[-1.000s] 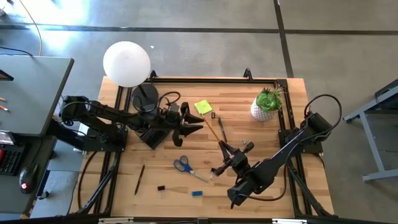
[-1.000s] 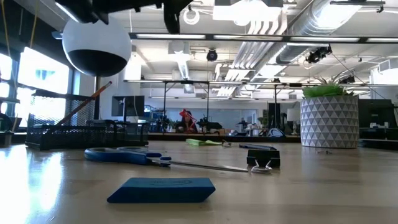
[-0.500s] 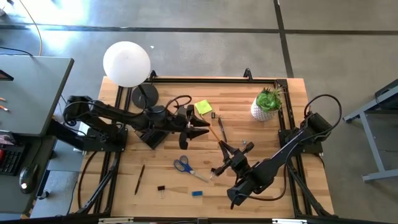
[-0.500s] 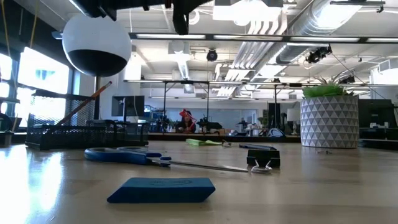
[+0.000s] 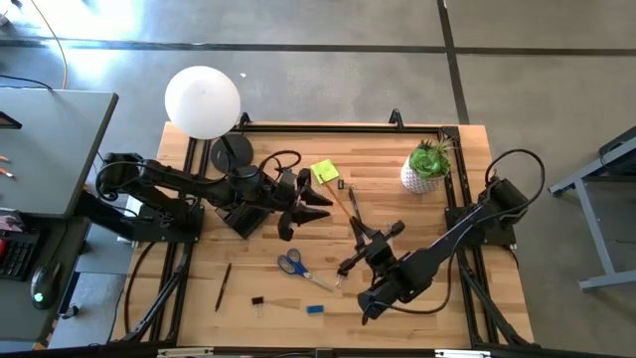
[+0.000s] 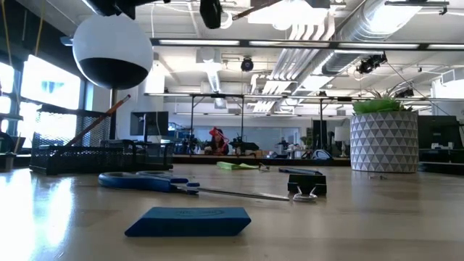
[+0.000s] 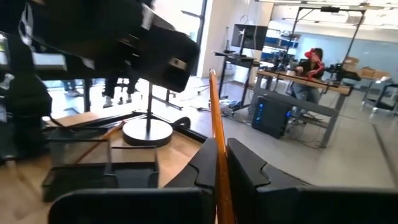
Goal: Pick and place office supplies into organizer
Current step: Put the orange pencil into the black mesh desk organizer
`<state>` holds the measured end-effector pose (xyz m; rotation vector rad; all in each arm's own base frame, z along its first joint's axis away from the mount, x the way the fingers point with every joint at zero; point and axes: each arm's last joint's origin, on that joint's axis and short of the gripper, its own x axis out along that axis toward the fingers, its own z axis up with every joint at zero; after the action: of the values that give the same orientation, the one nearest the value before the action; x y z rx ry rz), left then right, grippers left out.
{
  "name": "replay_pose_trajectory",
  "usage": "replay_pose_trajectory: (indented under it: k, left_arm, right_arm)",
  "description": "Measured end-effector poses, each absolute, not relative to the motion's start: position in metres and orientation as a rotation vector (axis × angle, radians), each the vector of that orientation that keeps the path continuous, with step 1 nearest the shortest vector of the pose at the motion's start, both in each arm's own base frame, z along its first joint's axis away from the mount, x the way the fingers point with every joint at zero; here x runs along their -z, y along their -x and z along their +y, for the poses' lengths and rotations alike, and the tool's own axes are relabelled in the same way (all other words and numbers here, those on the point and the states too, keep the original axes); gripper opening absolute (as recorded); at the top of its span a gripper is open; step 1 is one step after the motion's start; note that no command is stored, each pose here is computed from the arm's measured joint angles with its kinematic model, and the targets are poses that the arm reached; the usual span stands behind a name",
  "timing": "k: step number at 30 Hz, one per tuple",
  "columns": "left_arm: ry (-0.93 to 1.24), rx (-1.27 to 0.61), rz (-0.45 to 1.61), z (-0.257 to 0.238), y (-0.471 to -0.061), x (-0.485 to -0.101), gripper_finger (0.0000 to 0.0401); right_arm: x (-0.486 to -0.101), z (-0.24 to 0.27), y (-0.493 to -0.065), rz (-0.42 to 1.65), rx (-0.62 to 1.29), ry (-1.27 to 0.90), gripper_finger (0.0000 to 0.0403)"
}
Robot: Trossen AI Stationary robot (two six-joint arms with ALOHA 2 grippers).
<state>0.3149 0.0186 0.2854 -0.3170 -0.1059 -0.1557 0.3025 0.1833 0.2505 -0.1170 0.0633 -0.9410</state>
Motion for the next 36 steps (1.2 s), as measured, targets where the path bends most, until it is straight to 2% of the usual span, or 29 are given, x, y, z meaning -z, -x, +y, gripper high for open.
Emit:
replay_pose_trajectory:
  k: [5, 10, 20, 29, 36]
  left_arm:
    - [0.333, 0.249, -0.010, 0.013, -0.313, -0.280, 0.0136]
    - [0.311, 0.179, 0.041, 0.015, -0.314, -0.274, 0.0136]
    - [0.379, -0.209, -0.051, 0.037, -0.317, -0.270, 0.0136]
    - [0.476, -0.076, -0.166, 0.039, -0.325, -0.271, 0.0136]
    - [0.525, -0.099, -0.168, 0.040, -0.328, -0.267, 0.0136]
  right_arm:
    - [-0.253, 0.174, -0.303, 0.082, 0.964, 0.151, 0.0005]
    - [-0.268, 0.166, -0.298, 0.085, 0.977, 0.161, 0.0008]
    - [-0.282, 0.164, -0.297, 0.078, 0.979, 0.149, 0.0009]
    - [-0.280, 0.169, -0.296, 0.080, 0.964, 0.153, 0.0005]
    - [-0.280, 0.171, -0.295, 0.081, 0.959, 0.155, 0.0010]
